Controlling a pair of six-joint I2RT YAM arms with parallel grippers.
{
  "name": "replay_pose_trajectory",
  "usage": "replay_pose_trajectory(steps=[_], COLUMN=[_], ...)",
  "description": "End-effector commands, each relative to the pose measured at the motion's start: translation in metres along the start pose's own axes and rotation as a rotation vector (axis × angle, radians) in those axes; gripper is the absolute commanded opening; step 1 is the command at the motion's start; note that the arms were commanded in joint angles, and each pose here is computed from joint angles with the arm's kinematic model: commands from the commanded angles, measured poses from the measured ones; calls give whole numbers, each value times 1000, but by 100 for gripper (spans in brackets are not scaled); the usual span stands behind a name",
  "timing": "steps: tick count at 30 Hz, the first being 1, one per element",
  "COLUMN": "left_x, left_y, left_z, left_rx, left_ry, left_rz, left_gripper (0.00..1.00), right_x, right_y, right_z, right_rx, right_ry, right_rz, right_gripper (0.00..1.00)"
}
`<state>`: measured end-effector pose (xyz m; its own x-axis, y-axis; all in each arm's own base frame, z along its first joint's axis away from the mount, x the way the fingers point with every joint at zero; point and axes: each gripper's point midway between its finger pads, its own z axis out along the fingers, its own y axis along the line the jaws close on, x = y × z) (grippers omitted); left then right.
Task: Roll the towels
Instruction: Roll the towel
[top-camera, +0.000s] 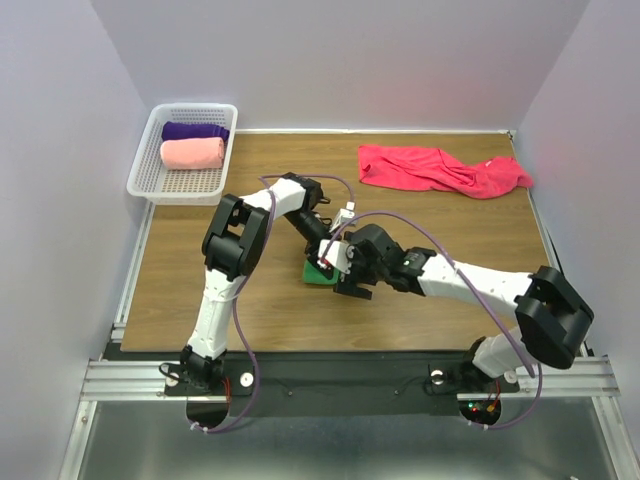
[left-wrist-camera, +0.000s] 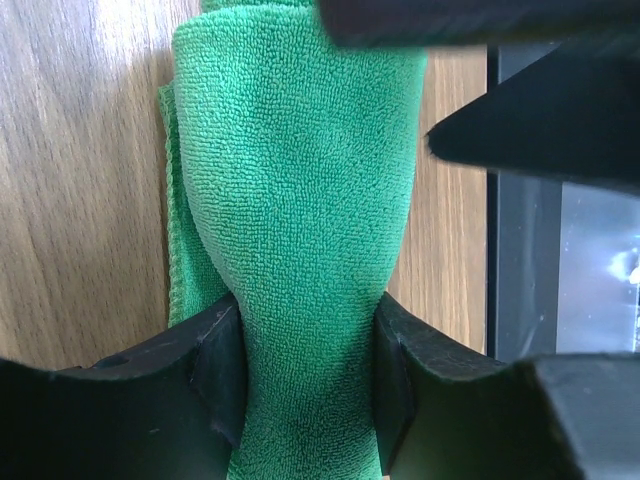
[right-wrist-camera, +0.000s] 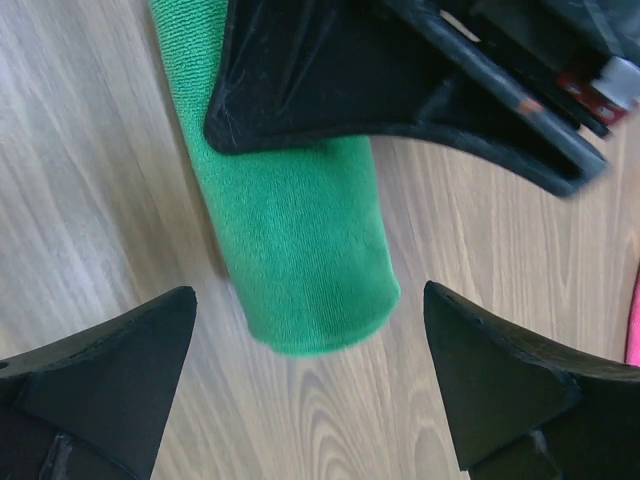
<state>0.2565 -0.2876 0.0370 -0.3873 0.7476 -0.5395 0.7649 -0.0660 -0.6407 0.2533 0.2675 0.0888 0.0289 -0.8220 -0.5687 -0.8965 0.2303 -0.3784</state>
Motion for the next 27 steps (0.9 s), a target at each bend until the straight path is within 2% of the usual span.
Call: replay_pose_trajectory(steps=[1,5,12,15,16,17,18,21,22,24,27], left_x=[60,60,59,57,57,52,54,40,40,31,20], left_y=[49,49,48,47,47,46,47,48,47,46,39], left_z=[-3,-5,-8,-11,-13,-18,-24,-51,-60,-96,-148], left_rx=[-113,-111,-112,-117,-122,-140,-157,-234,-256,-332,-459], left_ry=[213,204,202,200,187,172,159,91,70,-12,-99], left_rz=[11,12,23,26,24,33,19,62,62,79,93], left_gripper=[56,56,57,61,66,69,74,90,98,99,99], right_x=[-6,1,21,25,26,25,25,28,31,35,35], right_y=[-4,15,28,29,26,27,23,27,27,29,34], right_z=[17,27,42,46,47,46,46,45,45,45,46], right_rx=[18,-61,-100,-113,-113,-125,-124,-165,-174,-208,-266], right_ry=[-32,-36,3,12,12,-1,-6,-9,-4,8,19], right_rz=[-43,-47,-68,-64,-53,-42,-16,-4,5,22,46], right_gripper=[100,97,93,79,62,55,43,29,19,14,13])
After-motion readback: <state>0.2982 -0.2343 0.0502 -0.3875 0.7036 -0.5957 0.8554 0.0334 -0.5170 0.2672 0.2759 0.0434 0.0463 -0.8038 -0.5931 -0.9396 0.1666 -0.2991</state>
